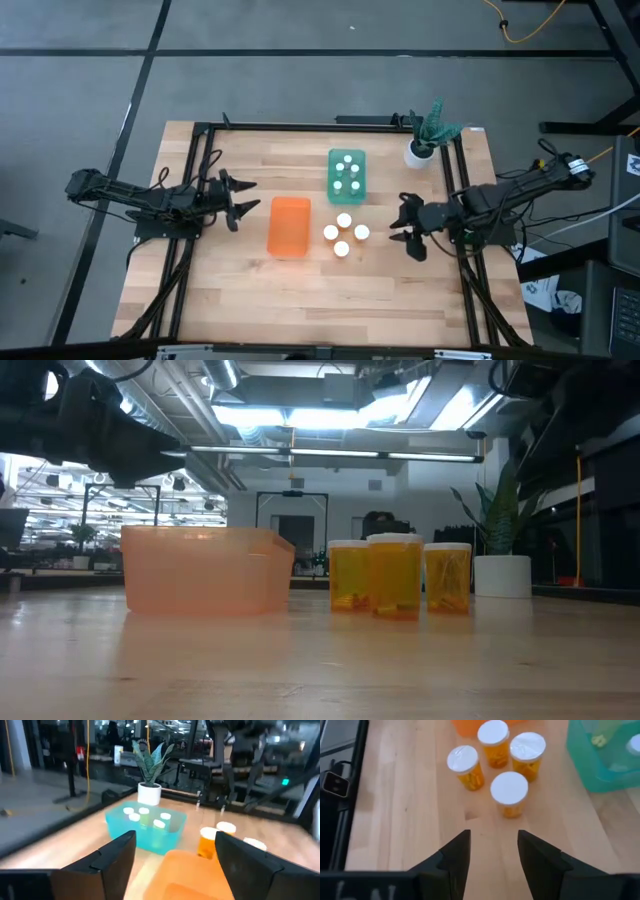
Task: Pick and place medicine bottles into bin by pill shape (circle, oval)
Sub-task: Put the large orange medicine bottle into the orange bin
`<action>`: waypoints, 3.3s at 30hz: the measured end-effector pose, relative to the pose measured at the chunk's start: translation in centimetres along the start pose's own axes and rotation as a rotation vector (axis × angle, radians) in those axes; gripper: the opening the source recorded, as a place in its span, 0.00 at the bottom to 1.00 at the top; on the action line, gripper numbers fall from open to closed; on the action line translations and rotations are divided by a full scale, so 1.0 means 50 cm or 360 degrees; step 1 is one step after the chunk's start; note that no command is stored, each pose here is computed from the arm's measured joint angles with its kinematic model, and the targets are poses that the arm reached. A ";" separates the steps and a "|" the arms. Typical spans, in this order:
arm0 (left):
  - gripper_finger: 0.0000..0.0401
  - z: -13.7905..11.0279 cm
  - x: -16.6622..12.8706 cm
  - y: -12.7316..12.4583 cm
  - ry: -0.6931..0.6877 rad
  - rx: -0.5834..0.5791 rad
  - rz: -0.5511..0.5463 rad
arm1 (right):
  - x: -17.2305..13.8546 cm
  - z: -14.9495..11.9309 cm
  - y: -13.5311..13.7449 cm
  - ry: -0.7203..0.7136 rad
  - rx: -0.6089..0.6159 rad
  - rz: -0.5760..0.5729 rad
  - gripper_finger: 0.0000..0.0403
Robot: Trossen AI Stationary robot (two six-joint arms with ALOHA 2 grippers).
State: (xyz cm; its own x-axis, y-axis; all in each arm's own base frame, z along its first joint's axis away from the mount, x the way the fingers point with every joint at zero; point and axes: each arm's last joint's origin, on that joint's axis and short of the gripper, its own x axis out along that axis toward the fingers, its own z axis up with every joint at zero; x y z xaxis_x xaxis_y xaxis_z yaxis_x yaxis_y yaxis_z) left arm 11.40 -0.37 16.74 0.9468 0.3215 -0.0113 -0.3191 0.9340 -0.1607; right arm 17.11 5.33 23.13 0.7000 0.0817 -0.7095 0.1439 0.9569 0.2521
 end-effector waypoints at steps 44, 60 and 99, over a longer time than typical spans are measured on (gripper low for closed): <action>0.65 -0.002 0.000 0.000 0.0014 -0.0170 0.0003 | 0.061 -0.008 0.004 -0.0222 -0.0107 0.0093 0.67; 0.65 -0.002 0.000 0.000 0.0014 -0.0170 0.0002 | 0.169 0.039 0.012 0.0454 -0.0420 -0.0319 0.67; 0.65 -0.002 0.000 0.000 0.0015 -0.0168 0.0002 | 0.263 0.125 0.007 0.0711 -0.0463 -0.0235 0.52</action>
State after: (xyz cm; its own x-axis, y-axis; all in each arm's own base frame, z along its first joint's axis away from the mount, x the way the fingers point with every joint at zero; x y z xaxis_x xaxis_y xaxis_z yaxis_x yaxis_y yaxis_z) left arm 11.39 -0.39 16.64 0.9469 0.3208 -0.0208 -0.3147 0.9117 -0.2640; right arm 30.73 5.00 17.98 0.3128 -0.0096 -0.9498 -0.0255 0.9995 -0.0185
